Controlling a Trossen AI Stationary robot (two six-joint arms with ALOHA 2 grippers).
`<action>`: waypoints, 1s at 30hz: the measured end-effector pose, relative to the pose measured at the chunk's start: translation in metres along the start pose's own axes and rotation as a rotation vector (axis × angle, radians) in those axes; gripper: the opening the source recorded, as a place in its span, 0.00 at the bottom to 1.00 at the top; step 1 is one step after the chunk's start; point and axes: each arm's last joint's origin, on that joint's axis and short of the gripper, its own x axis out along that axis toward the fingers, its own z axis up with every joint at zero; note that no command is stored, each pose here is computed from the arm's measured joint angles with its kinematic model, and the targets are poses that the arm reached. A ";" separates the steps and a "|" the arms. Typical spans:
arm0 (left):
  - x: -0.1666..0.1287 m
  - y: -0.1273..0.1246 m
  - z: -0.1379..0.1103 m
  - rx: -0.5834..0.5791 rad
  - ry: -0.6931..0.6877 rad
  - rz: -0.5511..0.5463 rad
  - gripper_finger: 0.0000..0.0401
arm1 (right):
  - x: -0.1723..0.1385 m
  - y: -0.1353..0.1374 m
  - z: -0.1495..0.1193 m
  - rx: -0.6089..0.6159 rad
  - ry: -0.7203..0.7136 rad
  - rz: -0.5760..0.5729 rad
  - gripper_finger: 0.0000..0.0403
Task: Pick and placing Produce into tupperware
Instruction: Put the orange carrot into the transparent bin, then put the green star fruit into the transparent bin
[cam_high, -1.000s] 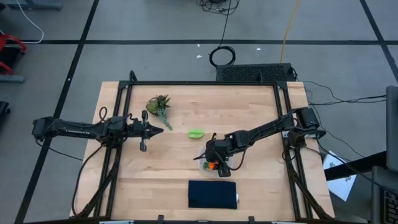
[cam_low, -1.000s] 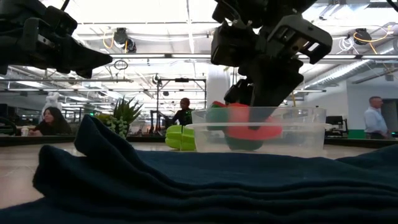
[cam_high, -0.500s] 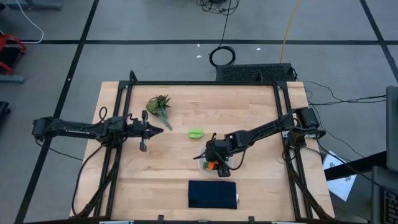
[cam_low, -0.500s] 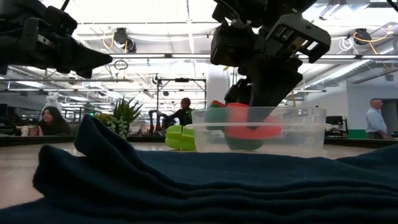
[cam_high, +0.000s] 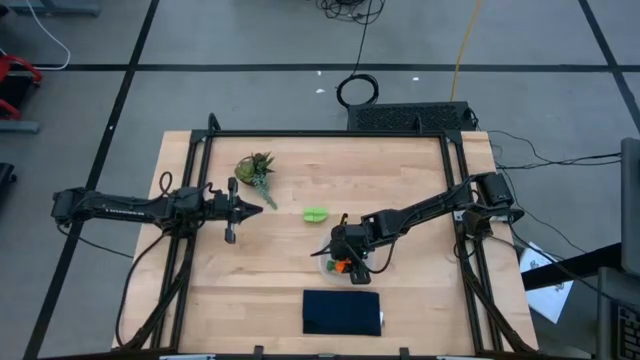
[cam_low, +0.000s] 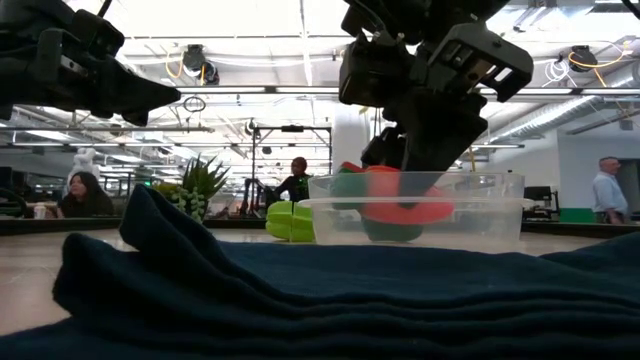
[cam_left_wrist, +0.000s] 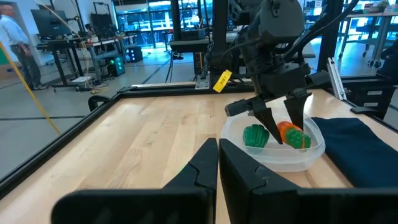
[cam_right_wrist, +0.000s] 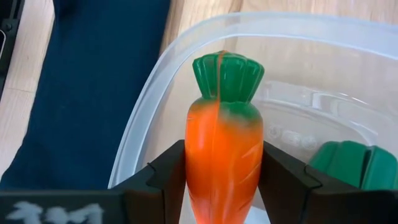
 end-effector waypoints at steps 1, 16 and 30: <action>0.000 0.000 0.000 0.000 0.000 0.000 0.05 | 0.000 0.000 0.000 0.000 -0.002 0.000 0.39; 0.000 0.000 0.000 0.000 0.000 0.000 0.05 | 0.000 0.000 0.000 0.015 0.001 -0.002 0.40; 0.000 0.000 0.000 -0.002 0.000 0.000 0.05 | 0.000 0.000 0.000 0.034 0.002 -0.005 0.53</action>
